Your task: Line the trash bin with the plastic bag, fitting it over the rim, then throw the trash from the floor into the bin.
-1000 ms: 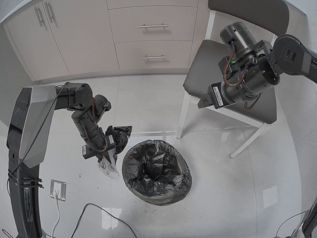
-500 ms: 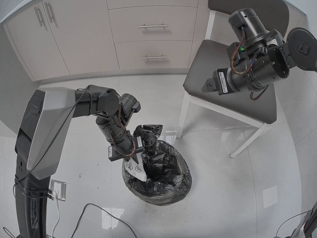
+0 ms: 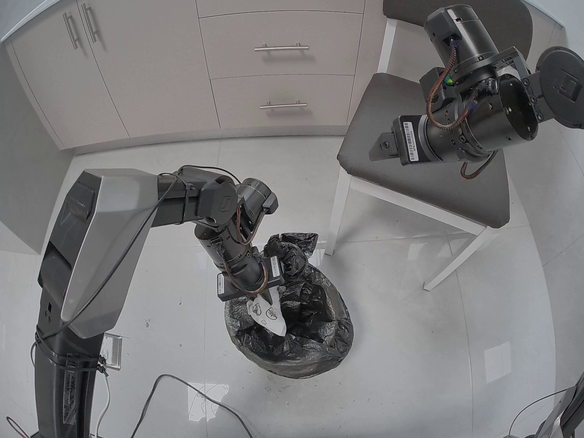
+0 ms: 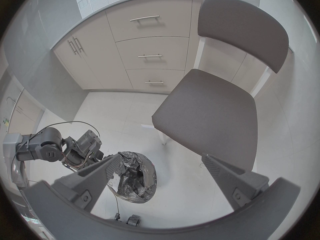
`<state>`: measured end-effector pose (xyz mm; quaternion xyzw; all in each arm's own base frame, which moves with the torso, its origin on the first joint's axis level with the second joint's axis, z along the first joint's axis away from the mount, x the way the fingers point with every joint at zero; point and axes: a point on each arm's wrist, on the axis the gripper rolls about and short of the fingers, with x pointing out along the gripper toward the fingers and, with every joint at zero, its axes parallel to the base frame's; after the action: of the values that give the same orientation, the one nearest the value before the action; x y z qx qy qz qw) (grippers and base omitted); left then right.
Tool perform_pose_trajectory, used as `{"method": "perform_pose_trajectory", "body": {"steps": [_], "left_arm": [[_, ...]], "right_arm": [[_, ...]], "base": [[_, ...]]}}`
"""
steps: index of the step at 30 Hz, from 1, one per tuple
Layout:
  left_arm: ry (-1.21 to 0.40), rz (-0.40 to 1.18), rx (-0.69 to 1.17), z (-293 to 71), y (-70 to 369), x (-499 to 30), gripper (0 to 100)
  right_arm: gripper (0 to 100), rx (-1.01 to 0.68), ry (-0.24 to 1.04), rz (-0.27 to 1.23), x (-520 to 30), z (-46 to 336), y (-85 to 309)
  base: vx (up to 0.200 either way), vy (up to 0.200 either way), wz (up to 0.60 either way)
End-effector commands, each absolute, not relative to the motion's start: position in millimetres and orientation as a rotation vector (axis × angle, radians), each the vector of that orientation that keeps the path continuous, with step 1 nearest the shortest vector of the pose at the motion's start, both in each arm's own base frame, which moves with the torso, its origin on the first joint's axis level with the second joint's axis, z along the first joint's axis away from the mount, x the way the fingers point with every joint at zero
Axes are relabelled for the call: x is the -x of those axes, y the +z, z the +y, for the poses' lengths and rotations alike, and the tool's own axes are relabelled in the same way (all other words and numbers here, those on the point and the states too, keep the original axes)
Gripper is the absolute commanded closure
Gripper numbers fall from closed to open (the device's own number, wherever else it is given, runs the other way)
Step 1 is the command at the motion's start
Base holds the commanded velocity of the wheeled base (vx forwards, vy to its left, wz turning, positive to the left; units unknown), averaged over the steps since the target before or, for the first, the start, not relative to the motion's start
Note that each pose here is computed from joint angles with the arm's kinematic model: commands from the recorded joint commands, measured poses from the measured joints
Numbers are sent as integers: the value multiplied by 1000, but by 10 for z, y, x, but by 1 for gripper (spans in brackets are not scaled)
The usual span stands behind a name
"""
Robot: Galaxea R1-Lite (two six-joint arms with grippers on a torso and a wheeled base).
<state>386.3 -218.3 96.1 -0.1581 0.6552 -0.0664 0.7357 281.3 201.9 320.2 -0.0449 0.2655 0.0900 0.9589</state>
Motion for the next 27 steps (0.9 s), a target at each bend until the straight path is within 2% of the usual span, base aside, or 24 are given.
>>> {"method": "perform_pose_trajectory", "body": {"steps": [1, 12, 13, 21, 27], "left_arm": [[-140, 1458, 338, -2212, 872, -3868, 100], [-128, 1483, 327, -2230, 742, -3885, 100], [-126, 1484, 328, -2225, 728, -3892, 0], [-126, 1464, 336, -2230, 693, -3930, 0], [-100, 1446, 364, -2185, 886, -3884, 0]], "right_arm": [[0, 91, 187, 535, -2794, 2022, 3216], [0, 90, 185, 533, -2798, 2018, 3218], [0, 89, 186, 533, -2794, 2022, 3218], [0, 92, 184, 535, -2798, 2024, 3211], [0, 103, 185, 553, -2816, 2039, 3170]], "base": [[0, 0, 0], [0, 0, 0], [0, 0, 0], [0, 0, 0], [0, 0, 0]]}}
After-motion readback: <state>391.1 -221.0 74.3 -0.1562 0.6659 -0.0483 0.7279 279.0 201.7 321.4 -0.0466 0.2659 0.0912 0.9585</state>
